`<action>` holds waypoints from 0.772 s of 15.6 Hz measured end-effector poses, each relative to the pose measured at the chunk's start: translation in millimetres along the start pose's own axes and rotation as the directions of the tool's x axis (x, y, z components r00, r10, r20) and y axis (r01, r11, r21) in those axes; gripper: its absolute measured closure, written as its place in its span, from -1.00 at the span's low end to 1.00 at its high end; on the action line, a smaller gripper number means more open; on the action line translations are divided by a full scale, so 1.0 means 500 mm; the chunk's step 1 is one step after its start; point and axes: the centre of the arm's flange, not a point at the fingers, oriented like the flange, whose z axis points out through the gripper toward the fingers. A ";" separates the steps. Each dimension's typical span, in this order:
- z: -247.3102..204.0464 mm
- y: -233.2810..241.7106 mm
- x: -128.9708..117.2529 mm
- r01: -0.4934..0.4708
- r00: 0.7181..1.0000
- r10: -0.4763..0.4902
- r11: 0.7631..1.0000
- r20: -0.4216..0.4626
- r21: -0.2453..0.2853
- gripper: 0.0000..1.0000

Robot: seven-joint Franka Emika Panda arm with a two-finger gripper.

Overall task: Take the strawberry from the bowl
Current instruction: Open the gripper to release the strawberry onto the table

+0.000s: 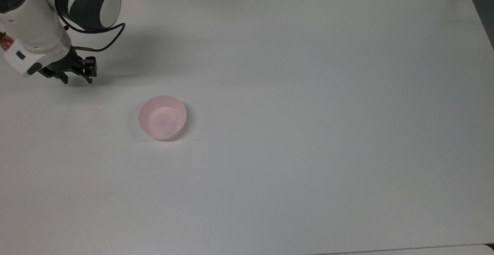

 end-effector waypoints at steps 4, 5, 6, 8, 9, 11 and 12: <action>0.003 -0.017 0.007 0.003 1.000 -0.003 1.000 0.008 -0.004 -0.31; 0.002 -0.019 0.008 0.004 1.000 -0.004 1.000 0.008 -0.005 -0.33; 0.001 -0.020 0.008 0.004 1.000 -0.004 1.000 0.008 -0.006 -0.38; -0.016 -0.018 0.008 -0.014 1.000 0.014 1.000 -0.004 -0.013 -0.48; -0.041 -0.017 0.006 -0.033 0.999 0.032 0.999 -0.018 -0.017 -0.66; -0.117 -0.033 -0.002 -0.069 0.997 0.069 0.998 -0.032 -0.012 -0.98; -0.166 -0.052 -0.008 -0.091 0.995 0.091 0.996 -0.036 -0.005 -0.98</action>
